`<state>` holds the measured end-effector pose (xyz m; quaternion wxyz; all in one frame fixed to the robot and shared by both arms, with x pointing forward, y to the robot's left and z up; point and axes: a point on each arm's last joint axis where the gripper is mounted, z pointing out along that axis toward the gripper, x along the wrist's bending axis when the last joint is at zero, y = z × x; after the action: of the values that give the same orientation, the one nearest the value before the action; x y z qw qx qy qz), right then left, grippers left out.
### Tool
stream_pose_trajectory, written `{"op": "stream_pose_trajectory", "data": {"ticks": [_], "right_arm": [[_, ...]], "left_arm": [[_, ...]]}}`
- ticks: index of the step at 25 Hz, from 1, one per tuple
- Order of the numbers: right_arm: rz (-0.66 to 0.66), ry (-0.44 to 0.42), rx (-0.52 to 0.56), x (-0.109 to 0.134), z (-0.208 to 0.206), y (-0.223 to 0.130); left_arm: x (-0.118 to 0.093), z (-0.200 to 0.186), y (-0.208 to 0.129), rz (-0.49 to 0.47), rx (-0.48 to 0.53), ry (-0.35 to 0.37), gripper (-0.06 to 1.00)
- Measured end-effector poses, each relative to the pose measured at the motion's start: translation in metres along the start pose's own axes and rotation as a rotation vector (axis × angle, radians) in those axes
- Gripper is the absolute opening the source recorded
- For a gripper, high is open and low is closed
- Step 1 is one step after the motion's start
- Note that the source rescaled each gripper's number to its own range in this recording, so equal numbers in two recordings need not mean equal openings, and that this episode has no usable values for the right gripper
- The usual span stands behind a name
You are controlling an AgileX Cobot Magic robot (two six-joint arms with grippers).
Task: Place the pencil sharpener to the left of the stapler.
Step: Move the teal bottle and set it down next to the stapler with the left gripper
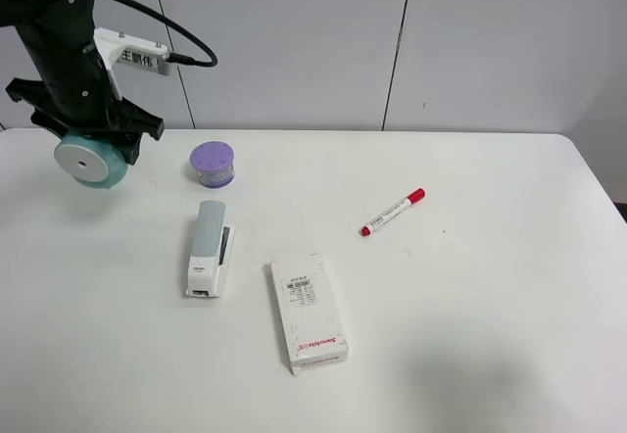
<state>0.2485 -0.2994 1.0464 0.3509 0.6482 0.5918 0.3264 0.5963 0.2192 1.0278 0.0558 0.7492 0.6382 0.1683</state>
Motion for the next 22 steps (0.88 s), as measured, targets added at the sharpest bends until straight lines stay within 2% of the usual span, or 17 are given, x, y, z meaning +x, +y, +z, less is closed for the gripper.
{"op": "stream_pose_trajectory", "data": {"ticks": [3,10,22], "right_arm": [[0.0,0.0,0.0,0.0,0.0,0.0],[0.0,0.0,0.0,0.0,0.0,0.0],[0.0,0.0,0.0,0.0,0.0,0.0]], "left_arm": [[0.002,0.013,-0.018,-0.041,-0.005,-0.043,0.0],[-0.006,0.044,-0.051,-0.06,-0.009,-0.104,0.0],[-0.019,0.086,-0.056,-0.093,0.014,-0.15,0.0]]}}
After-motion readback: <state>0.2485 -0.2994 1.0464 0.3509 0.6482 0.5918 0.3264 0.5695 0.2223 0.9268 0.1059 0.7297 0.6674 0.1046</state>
